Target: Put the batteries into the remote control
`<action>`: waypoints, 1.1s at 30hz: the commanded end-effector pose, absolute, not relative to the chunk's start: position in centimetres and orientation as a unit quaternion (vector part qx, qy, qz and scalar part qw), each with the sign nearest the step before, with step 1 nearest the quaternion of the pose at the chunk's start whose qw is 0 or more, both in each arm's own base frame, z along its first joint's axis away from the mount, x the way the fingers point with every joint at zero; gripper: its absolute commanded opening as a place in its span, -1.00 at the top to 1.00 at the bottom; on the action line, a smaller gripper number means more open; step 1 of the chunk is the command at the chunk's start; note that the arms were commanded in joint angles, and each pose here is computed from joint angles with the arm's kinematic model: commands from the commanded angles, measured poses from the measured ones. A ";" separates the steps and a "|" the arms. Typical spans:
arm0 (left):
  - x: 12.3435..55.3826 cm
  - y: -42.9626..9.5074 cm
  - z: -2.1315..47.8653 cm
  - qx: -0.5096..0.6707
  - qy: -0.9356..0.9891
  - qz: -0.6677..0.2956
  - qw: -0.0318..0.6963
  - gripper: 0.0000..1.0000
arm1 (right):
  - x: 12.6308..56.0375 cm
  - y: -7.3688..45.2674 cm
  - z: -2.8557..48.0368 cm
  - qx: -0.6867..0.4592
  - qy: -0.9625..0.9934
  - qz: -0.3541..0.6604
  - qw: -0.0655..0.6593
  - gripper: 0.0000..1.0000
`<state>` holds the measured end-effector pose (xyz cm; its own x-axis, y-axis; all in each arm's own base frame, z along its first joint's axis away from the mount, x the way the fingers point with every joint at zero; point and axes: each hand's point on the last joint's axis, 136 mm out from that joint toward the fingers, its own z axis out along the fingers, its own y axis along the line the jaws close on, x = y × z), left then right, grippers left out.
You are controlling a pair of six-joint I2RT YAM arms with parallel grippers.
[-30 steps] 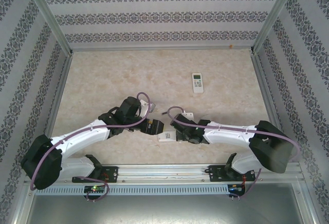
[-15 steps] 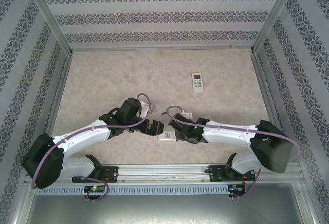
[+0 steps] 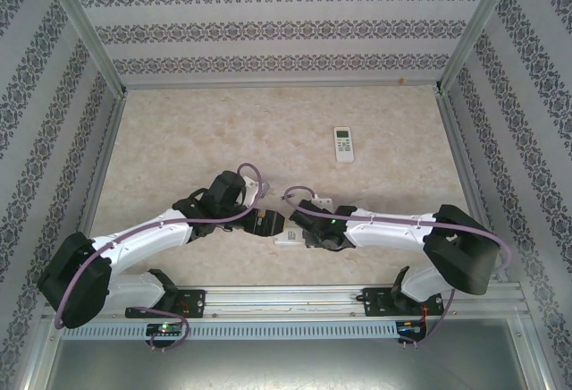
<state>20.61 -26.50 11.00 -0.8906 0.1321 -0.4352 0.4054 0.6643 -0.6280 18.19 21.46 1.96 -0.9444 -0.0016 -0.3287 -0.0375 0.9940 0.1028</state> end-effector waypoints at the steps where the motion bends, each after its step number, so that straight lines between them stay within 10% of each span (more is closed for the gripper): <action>1: 20.5 -26.7 10.6 0.144 0.898 -0.377 0.176 -0.82 | 17.7 21.1 2.7 -0.005 0.986 0.046 0.161 0.52; 33: 19.0 -29.0 3.3 0.082 0.955 -0.280 0.047 0.13 | 17.6 20.0 1.7 0.061 0.988 0.043 0.132 0.75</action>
